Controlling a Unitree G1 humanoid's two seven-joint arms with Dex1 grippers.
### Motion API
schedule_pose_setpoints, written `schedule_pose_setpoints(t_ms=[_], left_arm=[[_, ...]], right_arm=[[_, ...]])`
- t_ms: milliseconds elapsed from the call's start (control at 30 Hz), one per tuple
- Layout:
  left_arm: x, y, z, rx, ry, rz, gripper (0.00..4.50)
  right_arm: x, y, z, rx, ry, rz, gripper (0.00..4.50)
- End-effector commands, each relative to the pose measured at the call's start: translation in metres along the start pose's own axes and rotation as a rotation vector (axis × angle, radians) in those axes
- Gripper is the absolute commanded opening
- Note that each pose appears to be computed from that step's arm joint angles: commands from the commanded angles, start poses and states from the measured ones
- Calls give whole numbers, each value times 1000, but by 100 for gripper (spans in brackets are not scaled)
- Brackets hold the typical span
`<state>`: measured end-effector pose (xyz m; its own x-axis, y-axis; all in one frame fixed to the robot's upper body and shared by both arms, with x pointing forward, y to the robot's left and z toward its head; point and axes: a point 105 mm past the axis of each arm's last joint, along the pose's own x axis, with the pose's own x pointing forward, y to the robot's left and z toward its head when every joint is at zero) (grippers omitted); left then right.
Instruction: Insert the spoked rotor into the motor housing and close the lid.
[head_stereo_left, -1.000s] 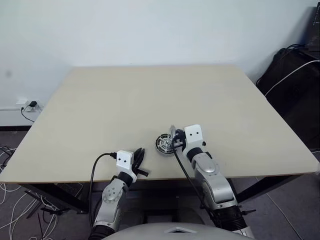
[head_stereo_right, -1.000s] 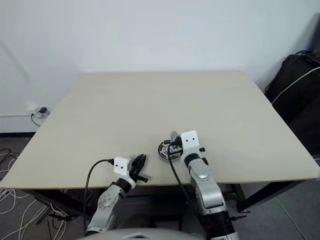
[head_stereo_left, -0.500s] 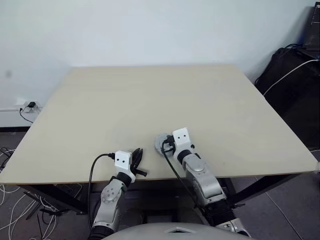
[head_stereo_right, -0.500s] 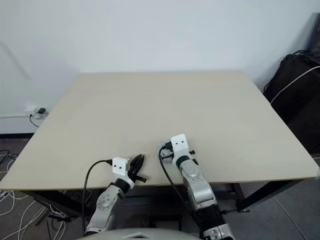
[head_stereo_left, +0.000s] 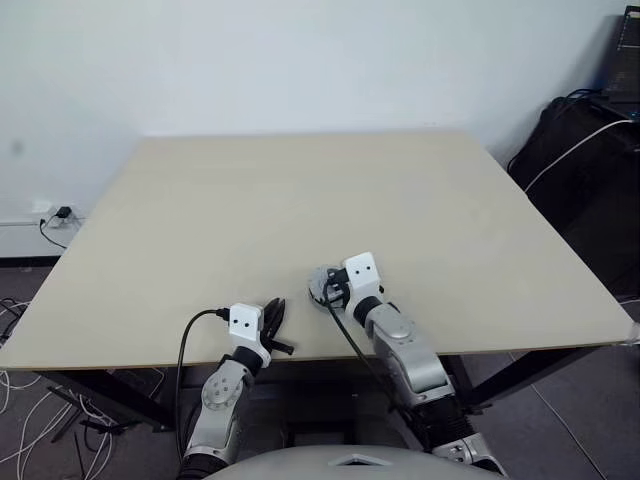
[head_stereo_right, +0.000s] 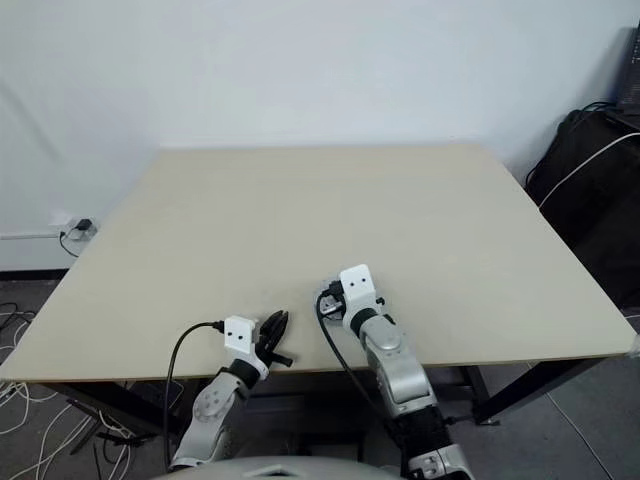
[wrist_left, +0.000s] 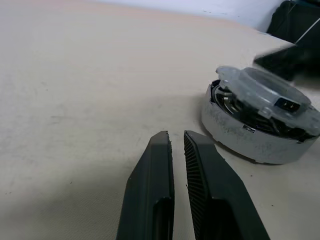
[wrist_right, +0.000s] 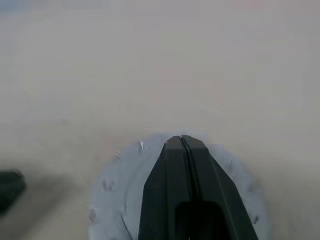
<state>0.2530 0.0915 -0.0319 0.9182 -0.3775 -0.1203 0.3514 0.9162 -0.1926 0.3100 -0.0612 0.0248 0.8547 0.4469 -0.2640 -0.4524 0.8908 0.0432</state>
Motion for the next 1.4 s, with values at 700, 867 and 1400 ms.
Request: schedule_pose_setpoints(t_ms=[700, 867, 1400], left_arm=[[5, -4, 13, 16, -56, -14, 50], [3, -2, 14, 19, -58, -8, 50], [1, 1, 15, 21, -64, 14, 50]], right_arm=[[-14, -6, 14, -264, 21, 398, 448], [-6, -14, 10, -245, 45, 379, 448], [1, -24, -11, -200, 124, 354, 448]])
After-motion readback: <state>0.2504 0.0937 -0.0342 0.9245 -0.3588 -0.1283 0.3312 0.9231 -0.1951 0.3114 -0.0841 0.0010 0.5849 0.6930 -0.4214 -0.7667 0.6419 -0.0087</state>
